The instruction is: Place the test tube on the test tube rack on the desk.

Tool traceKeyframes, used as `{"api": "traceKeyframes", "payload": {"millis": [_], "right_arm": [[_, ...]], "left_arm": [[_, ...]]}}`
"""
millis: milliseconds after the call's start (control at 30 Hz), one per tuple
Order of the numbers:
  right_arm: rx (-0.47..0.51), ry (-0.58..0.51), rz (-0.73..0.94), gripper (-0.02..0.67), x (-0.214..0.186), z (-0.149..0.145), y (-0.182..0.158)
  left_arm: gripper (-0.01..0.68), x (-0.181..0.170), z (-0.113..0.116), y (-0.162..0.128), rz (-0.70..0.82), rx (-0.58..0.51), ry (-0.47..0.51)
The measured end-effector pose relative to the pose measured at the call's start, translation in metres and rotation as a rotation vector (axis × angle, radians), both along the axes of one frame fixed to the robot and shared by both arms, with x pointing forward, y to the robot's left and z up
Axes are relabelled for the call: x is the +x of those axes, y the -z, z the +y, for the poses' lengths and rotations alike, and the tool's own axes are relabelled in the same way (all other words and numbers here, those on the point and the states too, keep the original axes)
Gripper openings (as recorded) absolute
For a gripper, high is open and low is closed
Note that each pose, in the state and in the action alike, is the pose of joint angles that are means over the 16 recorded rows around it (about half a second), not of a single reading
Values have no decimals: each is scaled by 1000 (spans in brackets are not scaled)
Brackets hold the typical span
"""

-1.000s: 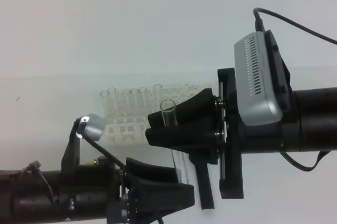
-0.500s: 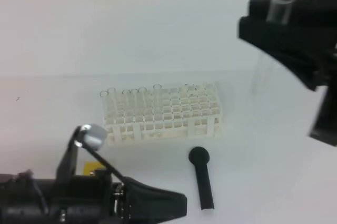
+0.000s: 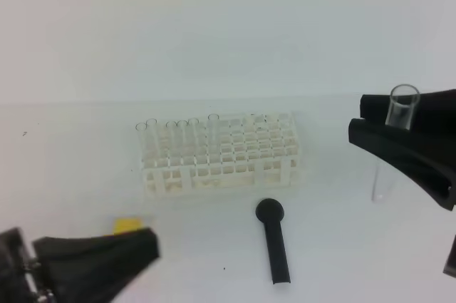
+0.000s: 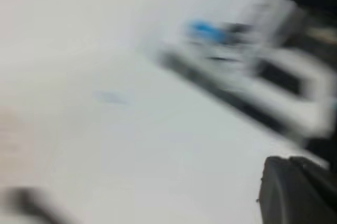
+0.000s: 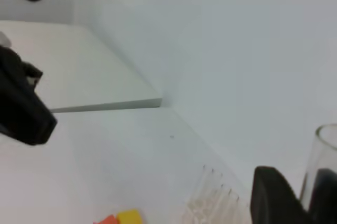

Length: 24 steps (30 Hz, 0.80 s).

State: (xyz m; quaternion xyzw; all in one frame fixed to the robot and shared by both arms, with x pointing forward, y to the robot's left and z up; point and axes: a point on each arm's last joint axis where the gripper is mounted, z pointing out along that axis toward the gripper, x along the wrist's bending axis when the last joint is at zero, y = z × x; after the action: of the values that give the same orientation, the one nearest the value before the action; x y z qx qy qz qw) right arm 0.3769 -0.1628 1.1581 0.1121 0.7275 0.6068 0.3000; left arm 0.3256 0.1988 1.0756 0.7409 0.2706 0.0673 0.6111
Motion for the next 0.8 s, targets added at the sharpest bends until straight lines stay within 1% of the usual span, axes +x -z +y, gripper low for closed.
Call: {"api": "traceKeyframes", "payload": {"millis": [200,300,367,467,600,800], "right_arm": [[-13,0,18,119,0,0,7],[-13,-1,20,119,0,0,7],[-13,-4,20,119,0,0,8],[-13,-9,23,119,-1,0,8],[-12,-19,26,119,-2,1,8],[-12,-33,31,119,-3,2,8]], "left_arm": [[-1,5,25,-6,-247,147,-250],[-1,9,33,-9,-337,199,-335],[-1,12,36,-11,-376,221,-373],[-1,15,38,-12,-402,239,-400],[-1,16,37,-11,-386,239,-400],[-1,13,33,-5,-329,254,-338]]}}
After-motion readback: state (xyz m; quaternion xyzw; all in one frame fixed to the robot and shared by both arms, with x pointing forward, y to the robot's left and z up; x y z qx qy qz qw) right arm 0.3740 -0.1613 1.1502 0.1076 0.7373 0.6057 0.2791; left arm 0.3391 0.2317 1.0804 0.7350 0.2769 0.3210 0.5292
